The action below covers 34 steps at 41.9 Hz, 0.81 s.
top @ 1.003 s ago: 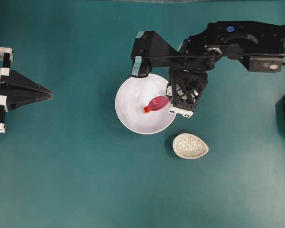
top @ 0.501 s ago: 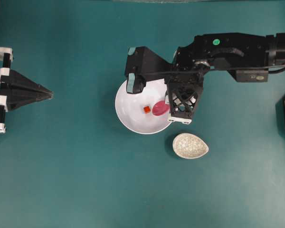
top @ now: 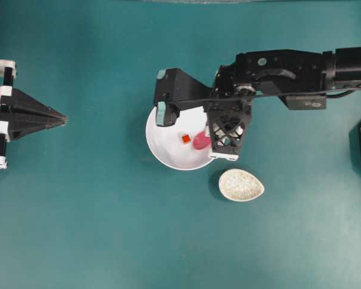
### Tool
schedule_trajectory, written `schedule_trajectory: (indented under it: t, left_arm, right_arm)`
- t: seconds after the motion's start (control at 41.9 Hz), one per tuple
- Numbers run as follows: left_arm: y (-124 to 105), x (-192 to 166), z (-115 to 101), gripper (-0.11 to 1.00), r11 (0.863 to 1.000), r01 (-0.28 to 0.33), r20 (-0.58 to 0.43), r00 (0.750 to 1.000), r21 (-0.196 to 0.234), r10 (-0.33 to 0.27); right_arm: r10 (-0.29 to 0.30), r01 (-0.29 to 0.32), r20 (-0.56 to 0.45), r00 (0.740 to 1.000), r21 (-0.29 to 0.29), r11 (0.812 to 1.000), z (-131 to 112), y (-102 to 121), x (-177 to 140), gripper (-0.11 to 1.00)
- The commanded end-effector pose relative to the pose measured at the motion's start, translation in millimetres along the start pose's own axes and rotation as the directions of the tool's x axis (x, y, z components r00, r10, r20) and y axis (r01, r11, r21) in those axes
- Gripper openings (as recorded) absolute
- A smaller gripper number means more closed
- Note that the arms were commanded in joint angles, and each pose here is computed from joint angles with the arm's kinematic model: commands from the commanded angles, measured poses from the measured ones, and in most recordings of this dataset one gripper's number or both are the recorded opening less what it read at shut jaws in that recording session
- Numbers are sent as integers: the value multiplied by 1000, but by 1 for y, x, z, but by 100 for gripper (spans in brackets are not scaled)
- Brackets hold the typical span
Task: Grip the spoon and scoop the red block from the bowl with right arm.
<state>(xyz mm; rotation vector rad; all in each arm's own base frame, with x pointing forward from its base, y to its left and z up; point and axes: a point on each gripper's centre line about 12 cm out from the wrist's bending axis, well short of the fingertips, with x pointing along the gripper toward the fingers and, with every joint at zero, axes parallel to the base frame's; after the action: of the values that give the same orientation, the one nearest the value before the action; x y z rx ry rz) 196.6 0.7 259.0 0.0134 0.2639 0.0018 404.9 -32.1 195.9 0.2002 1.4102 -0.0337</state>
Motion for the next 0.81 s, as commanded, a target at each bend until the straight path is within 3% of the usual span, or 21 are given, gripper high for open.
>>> schedule_trajectory:
  t: [0.0,0.454,0.788]
  left_arm:
    - [0,1,6,0,1000,1,14,1000,3,-1]
    - [0,0,6,0,1000,1,17,1000,2,-1]
    - [0,0,7,0,1000,1,18,1000,-1,-1]
  right_arm:
    - [2,-1,65,998,-10,1000,12,3,-13,25]
    - [-35,39,125,992,-25,999,35,-1,-10,25]
    - [-32,33,172,985,1,999,42,0,-15,25]
